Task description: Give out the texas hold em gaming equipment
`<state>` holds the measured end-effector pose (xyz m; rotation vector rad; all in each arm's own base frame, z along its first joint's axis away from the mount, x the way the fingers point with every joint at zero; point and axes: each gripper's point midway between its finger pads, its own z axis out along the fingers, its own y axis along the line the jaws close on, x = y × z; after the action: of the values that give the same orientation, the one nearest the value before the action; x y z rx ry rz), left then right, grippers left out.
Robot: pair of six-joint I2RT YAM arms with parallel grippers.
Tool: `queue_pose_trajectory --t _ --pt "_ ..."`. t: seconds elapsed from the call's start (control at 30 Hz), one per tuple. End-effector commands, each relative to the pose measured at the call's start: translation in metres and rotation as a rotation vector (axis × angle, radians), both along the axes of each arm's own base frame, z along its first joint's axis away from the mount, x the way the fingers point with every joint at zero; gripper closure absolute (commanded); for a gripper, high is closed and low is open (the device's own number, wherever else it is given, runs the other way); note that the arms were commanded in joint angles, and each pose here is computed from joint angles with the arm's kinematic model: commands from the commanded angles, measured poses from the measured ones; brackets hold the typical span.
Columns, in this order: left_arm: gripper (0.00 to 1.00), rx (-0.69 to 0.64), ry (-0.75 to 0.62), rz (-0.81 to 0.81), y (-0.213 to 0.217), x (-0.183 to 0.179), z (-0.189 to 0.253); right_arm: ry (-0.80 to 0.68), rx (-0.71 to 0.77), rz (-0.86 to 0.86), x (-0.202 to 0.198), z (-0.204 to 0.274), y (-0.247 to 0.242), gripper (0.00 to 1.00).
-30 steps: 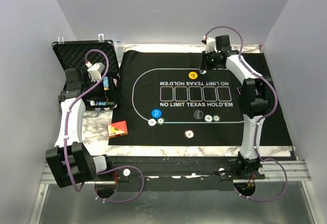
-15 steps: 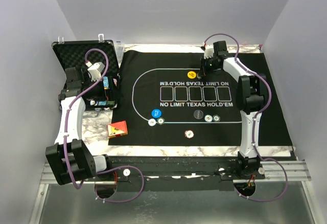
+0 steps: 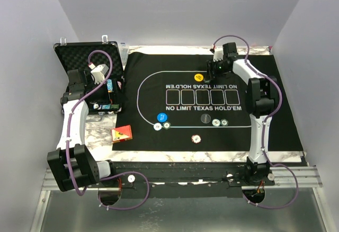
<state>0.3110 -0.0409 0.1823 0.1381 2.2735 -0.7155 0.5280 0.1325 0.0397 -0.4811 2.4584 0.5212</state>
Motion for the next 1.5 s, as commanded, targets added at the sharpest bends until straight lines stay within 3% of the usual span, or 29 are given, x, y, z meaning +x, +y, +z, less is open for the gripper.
queue_pose_trajectory --t 0.0,0.13,0.27,0.33,0.4,0.47,0.6,0.8,0.97,1.47 --pt "0.01 -0.01 -0.04 -0.005 0.0 0.005 0.013 -0.064 -0.057 -0.011 0.001 0.037 -0.015 0.41" --pt "0.01 0.021 -0.05 0.009 0.004 0.004 0.013 -0.131 -0.089 0.036 -0.004 0.074 -0.019 0.34" --pt "0.01 0.054 -0.06 0.014 0.007 -0.002 0.01 -0.12 -0.057 0.224 -0.052 0.098 -0.004 0.31" --pt "0.01 0.07 -0.048 0.013 0.008 -0.007 0.008 -0.081 -0.081 0.326 -0.089 0.095 0.007 0.28" --pt "0.01 0.083 -0.037 0.012 0.009 -0.011 0.005 -0.064 -0.112 0.419 -0.129 0.091 0.02 0.17" --pt "0.01 0.085 -0.028 0.014 0.009 -0.016 0.002 -0.061 -0.152 0.503 -0.167 0.082 0.034 0.12" --pt "0.01 0.089 -0.019 0.001 0.006 -0.026 -0.006 -0.065 -0.233 0.656 -0.238 0.057 0.059 0.11" --pt "0.01 0.077 -0.01 -0.008 0.003 -0.031 -0.009 -0.058 -0.296 0.834 -0.302 0.028 0.08 0.11" --pt "0.01 0.074 -0.014 -0.008 0.002 -0.029 -0.006 -0.029 -0.365 0.874 -0.318 0.003 0.081 0.12" --pt "0.01 0.056 -0.007 -0.019 0.0 -0.027 -0.006 -0.007 -0.389 0.881 -0.323 -0.014 0.09 0.18"
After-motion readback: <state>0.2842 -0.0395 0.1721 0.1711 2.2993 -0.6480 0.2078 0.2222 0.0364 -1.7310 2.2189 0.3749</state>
